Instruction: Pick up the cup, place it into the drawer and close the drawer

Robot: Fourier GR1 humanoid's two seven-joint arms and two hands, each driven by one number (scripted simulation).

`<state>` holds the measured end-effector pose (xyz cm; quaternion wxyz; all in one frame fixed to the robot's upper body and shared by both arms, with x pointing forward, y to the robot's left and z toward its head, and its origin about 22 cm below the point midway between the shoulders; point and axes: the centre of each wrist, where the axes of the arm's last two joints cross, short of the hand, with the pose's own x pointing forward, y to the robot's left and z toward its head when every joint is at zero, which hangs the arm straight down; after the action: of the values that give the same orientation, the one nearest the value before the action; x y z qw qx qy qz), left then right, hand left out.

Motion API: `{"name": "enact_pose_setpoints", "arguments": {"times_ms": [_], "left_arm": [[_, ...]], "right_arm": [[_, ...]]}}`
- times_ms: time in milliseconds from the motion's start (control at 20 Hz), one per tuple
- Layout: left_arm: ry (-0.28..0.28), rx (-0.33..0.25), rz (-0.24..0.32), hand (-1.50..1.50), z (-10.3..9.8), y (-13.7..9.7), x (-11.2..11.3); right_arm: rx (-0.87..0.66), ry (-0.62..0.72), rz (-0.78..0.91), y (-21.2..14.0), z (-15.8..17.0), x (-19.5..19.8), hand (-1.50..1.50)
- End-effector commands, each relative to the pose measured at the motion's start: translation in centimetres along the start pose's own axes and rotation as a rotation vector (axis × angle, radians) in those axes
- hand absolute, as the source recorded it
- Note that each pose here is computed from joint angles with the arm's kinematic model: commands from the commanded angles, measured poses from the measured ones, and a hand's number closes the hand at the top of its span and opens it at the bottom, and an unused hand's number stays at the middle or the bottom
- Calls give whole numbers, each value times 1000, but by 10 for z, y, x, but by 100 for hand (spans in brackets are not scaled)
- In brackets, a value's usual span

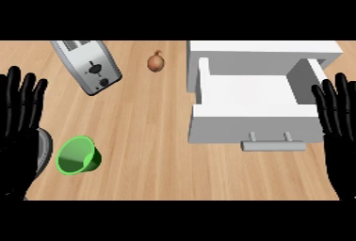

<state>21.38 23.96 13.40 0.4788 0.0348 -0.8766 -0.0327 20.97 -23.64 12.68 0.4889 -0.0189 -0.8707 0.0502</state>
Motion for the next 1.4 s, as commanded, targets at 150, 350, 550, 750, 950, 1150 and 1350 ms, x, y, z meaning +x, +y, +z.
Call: {"name": "enact_pose_setpoints", "arguments": {"times_ms": [150, 350, 550, 750, 950, 1150, 1350], "left_arm": [[32, -144, 93, -150, 30, 12, 19], [209, -82, 295, -150, 55, 12, -2], [225, -80, 322, -150, 67, 48, -16], [253, -58, 337, -150, 99, 58, -24], [317, -9, 283, -150, 96, 63, -53], [352, 18, 214, -150, 111, 100, -60], [371, 70, 170, -150, 109, 101, -82]], "right_arm": [[-55, -3, 14, 0, -3, -2, -150], [58, 94, 79, -16, 11, 0, -150], [50, 92, 88, -12, -2, -5, -150], [59, 105, 83, -8, -6, -16, -150], [61, 67, 58, 2, 3, -23, -150], [60, 82, 89, -17, -6, -16, -150], [50, 85, 80, -24, -6, -18, -150]]}}
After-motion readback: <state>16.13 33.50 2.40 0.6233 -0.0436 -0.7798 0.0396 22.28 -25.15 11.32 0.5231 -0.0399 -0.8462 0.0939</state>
